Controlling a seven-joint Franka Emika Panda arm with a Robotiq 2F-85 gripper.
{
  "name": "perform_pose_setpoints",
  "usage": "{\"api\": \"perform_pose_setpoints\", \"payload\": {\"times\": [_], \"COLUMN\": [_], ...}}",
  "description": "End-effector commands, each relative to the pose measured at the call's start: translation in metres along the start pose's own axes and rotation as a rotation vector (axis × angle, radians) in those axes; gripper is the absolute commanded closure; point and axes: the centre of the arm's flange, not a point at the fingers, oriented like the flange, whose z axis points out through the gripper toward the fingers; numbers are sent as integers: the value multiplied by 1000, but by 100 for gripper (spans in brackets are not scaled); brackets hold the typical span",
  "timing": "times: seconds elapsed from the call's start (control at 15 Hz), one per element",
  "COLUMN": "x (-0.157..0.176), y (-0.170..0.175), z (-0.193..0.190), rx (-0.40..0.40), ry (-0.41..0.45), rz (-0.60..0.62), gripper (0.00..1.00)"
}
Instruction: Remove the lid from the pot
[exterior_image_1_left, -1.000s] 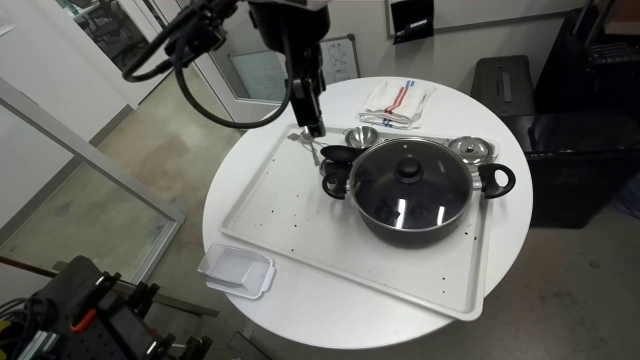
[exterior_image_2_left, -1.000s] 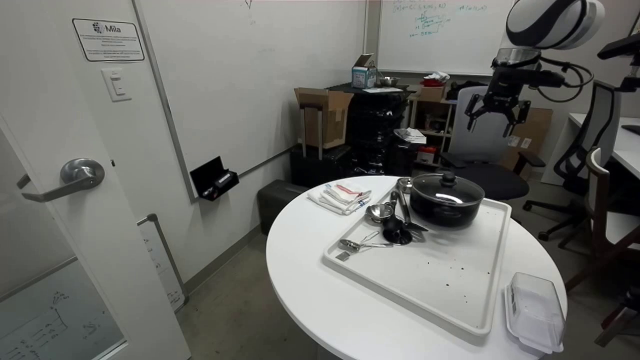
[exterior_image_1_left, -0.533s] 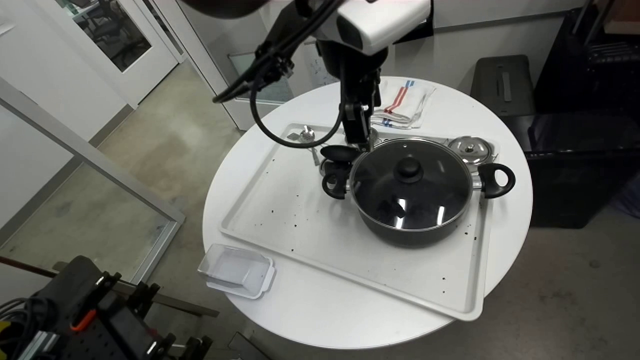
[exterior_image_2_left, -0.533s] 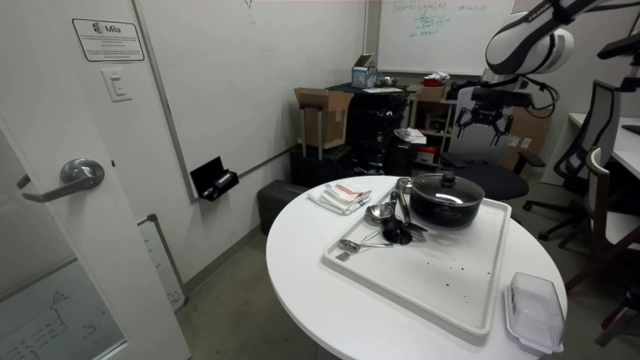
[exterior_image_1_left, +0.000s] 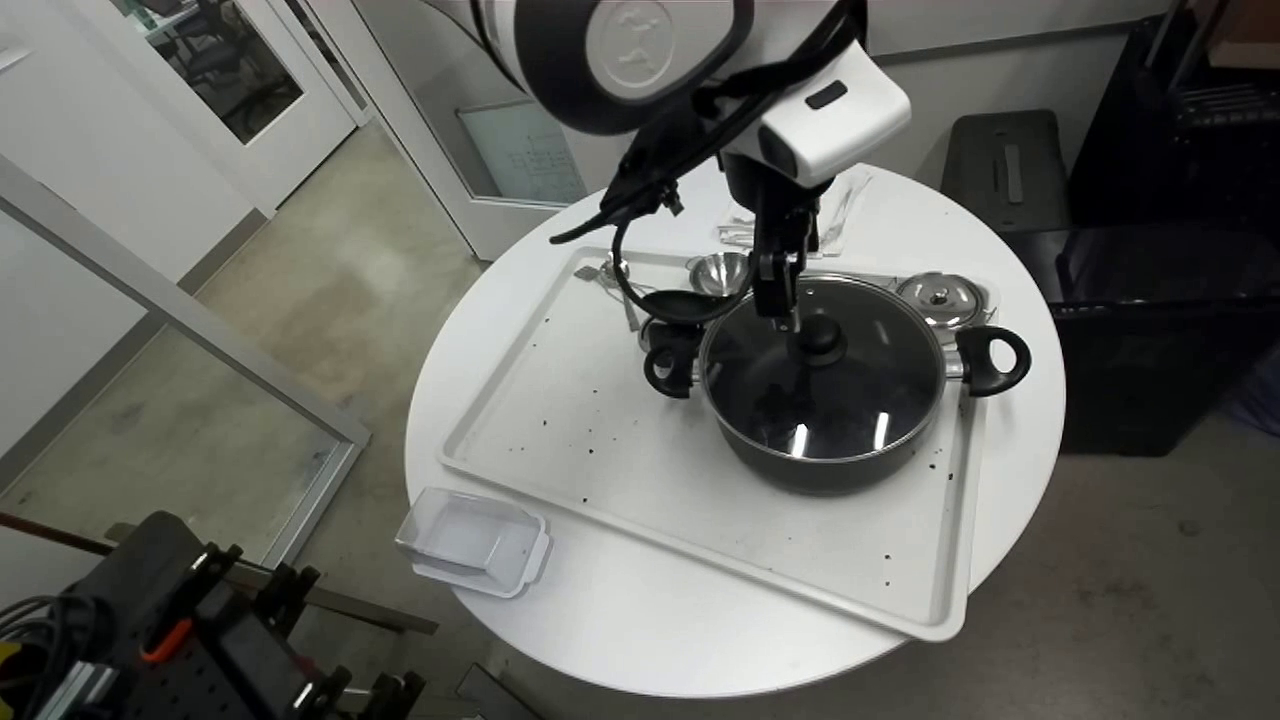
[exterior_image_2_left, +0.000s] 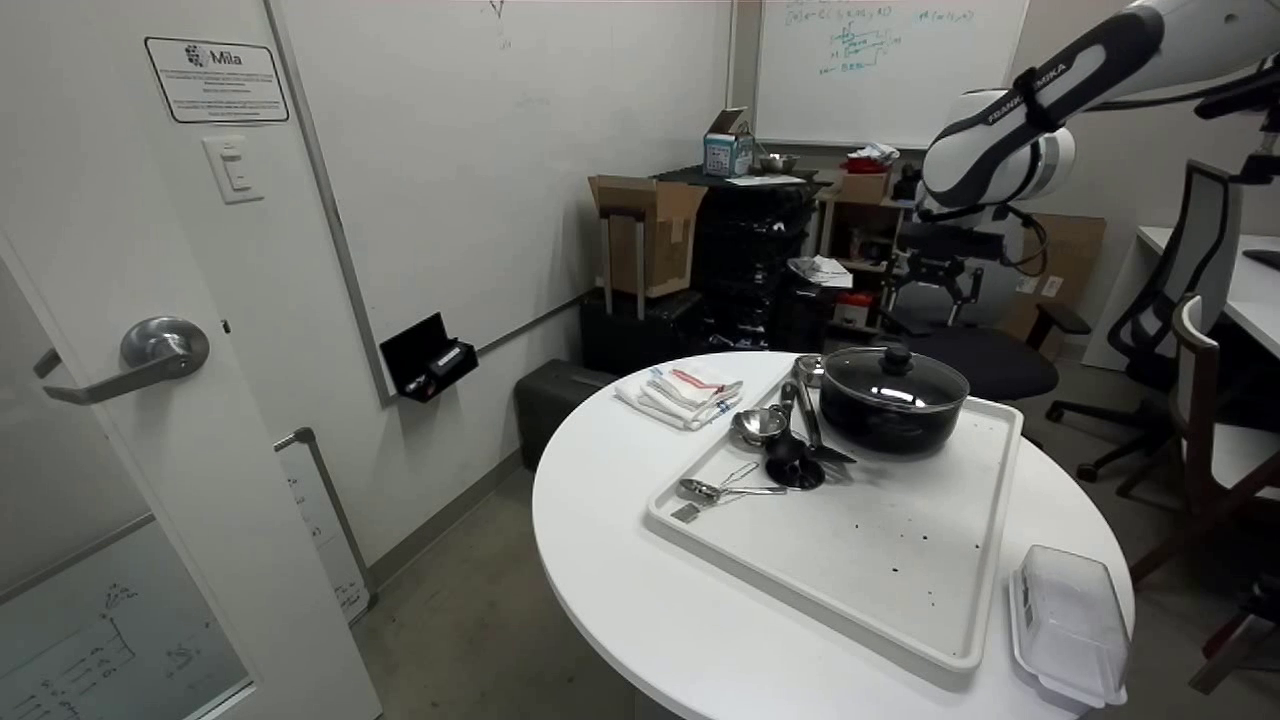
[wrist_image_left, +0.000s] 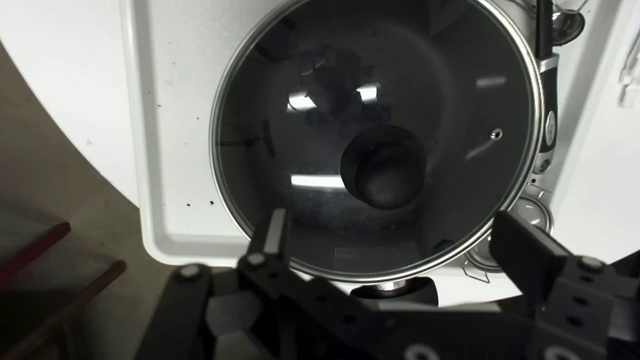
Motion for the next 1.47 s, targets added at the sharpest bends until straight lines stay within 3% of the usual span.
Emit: {"api": "perform_pose_setpoints", "payload": {"times": [0.0, 0.47, 0.87, 0.93, 1.0, 1.4], "x": [23, 22, 20, 20, 21, 26], "y": [-28, -41, -45, -46, -45, -42], "z": [28, 71, 83, 84, 84, 85], "rx": [-2, -36, -53, -55, -54, -54], "ry": [12, -1, -16, -18, -20, -32], "rz": [35, 17, 6, 7, 5, 14], "gripper": [0, 0, 0, 9, 28, 72]}}
